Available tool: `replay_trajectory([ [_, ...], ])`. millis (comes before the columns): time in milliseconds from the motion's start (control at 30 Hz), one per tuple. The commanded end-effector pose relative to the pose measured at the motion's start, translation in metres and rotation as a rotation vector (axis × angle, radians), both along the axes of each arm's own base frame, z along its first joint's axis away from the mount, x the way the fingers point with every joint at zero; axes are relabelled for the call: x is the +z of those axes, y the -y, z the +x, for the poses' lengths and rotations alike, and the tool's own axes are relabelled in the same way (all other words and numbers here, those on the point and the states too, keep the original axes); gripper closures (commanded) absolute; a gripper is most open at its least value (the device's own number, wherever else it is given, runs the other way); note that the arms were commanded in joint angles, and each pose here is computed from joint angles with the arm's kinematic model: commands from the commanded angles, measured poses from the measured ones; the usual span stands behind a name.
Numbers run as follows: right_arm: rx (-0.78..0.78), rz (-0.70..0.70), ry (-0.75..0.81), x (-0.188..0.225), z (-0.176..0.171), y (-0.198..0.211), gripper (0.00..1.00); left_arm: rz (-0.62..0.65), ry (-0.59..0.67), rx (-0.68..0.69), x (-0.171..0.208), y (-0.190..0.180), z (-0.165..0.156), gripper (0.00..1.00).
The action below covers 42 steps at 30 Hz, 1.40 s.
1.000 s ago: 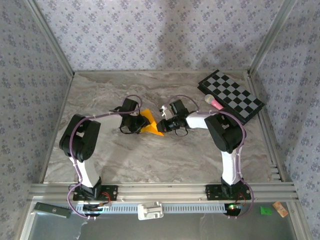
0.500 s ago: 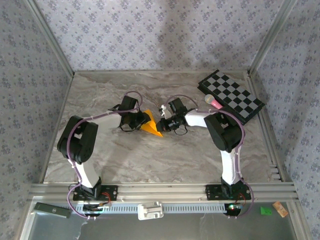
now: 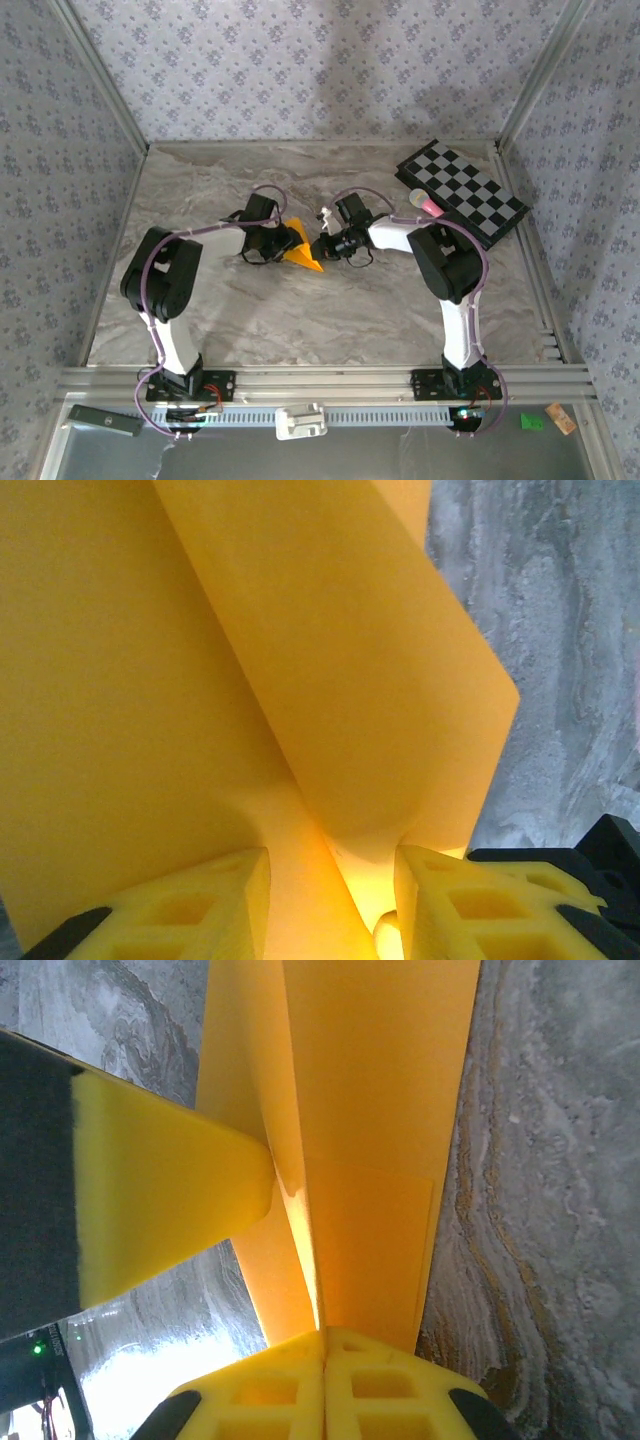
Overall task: Fold a paper plane with a square sheet of paper (pick it up from the middle)
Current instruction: Fourth fold the wing at the center of the table.
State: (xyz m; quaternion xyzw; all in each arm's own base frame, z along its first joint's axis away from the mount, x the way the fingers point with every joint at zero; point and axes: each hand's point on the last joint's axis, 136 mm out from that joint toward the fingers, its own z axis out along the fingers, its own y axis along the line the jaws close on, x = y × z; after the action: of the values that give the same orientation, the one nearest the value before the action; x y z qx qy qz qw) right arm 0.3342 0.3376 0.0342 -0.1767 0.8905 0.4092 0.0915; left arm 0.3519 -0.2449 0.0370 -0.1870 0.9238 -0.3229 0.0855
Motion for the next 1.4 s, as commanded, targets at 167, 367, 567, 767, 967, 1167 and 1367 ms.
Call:
replay_trajectory([
  [167, 0.009, -0.019, -0.040, -0.007, -0.002, 0.001, 0.90, 0.029, -0.053, -0.005, -0.011, -0.001, -0.004, 0.57],
  [367, 0.020, -0.039, 0.005, 0.001, 0.001, 0.004, 0.84, 0.087, -0.133, 0.011, -0.026, -0.010, -0.015, 0.57],
  [567, 0.043, -0.047, 0.080, 0.014, 0.002, 0.009, 0.73, 0.135, -0.201, 0.031, -0.038, -0.018, -0.024, 0.61],
  [767, 0.073, -0.051, 0.098, 0.013, -0.003, 0.010, 0.72, 0.150, -0.236, 0.038, -0.043, -0.020, -0.028, 0.62],
  [967, 0.100, -0.072, 0.094, 0.005, -0.009, 0.009, 0.72, 0.156, -0.253, 0.037, -0.045, -0.021, -0.029, 0.64],
  [1167, 0.118, -0.072, 0.078, 0.000, -0.013, 0.007, 0.75, 0.165, -0.269, 0.035, -0.049, -0.022, -0.032, 0.64],
  [1367, 0.122, -0.083, 0.072, -0.004, -0.013, 0.007, 0.80, 0.167, -0.279, 0.038, -0.050, -0.022, -0.034, 0.63],
])
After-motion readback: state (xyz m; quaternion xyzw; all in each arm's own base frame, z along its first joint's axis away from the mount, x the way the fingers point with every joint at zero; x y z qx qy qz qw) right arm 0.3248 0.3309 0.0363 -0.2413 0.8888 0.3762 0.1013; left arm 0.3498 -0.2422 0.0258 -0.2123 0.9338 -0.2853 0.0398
